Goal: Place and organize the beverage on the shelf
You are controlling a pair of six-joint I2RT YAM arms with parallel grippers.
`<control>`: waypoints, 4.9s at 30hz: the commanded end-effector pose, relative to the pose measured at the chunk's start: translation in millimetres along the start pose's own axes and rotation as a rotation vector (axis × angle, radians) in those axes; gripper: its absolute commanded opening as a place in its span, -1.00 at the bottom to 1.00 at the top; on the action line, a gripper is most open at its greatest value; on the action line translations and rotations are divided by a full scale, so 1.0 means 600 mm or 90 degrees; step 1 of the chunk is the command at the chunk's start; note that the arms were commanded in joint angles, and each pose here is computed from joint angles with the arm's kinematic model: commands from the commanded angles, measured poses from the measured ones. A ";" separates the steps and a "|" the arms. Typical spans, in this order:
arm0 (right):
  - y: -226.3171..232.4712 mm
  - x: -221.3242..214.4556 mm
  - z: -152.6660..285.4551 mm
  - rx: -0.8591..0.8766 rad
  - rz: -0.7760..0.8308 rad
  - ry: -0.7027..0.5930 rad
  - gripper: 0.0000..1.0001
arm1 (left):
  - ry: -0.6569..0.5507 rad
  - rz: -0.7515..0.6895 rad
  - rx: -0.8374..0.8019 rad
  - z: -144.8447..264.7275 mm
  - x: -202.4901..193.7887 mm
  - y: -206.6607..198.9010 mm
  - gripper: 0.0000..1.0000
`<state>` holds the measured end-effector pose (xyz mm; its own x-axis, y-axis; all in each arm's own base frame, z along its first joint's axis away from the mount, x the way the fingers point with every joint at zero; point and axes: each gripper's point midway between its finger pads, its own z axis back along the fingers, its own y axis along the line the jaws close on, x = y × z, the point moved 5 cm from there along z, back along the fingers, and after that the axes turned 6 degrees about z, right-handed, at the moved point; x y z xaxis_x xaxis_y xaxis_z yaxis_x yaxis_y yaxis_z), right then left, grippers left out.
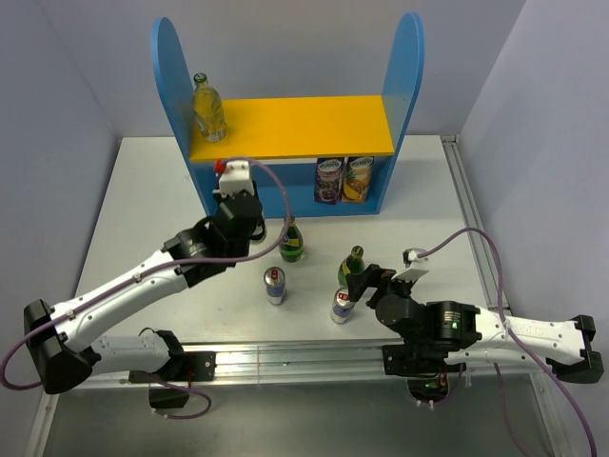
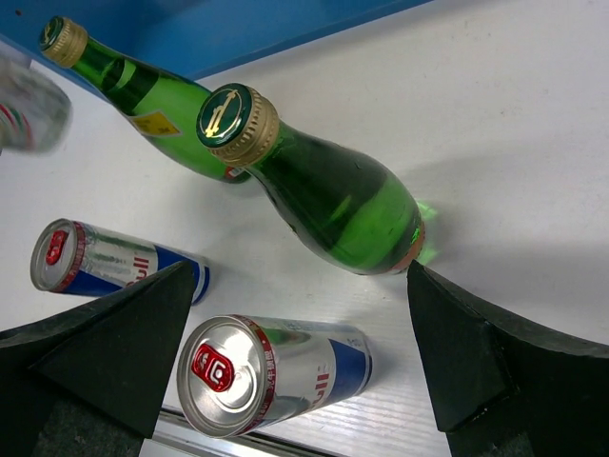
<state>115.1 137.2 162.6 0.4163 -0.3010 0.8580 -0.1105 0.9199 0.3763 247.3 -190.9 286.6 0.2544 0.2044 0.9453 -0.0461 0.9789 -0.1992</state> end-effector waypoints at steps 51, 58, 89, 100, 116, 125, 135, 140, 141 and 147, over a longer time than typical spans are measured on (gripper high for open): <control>0.001 0.005 -0.001 0.014 -0.028 -0.021 0.99 | -0.226 0.035 0.073 -0.225 0.374 -0.049 0.17; 0.000 0.005 -0.001 0.010 -0.027 -0.022 0.99 | -0.220 0.038 0.065 -0.200 0.382 -0.046 0.99; -0.002 0.005 -0.002 -0.001 -0.026 -0.022 0.99 | 0.074 0.089 -0.231 0.021 -0.134 -0.091 0.99; -0.002 0.006 -0.002 0.000 -0.031 -0.023 0.99 | 0.100 0.022 -0.201 -0.031 -0.204 -0.136 0.99; -0.002 0.007 -0.001 0.006 -0.034 -0.025 0.99 | 0.086 -0.017 -0.145 -0.095 -0.232 -0.144 0.99; -0.002 0.005 -0.002 0.005 -0.027 -0.024 0.99 | 0.074 -0.013 -0.124 -0.134 -0.226 -0.128 0.99; -0.001 0.004 -0.004 -0.002 -0.015 -0.023 1.00 | 0.087 -0.005 -0.134 -0.150 -0.235 -0.130 -0.24; 0.001 0.004 -0.004 -0.002 -0.014 -0.023 1.00 | 0.086 -0.004 -0.126 -0.151 -0.235 -0.126 -0.82; 0.001 0.005 -0.004 -0.002 -0.015 -0.024 1.00 | 0.085 -0.005 -0.123 -0.151 -0.234 -0.125 -0.96; 0.001 0.004 -0.004 -0.002 -0.014 -0.023 1.00 | 0.068 -0.010 -0.110 -0.152 -0.209 -0.117 -0.99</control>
<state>114.6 137.5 156.2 0.4193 -0.2967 0.8580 -0.1174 0.9194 0.3753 297.6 -285.5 135.4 0.3956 0.1409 0.9075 0.1312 0.9694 -0.2077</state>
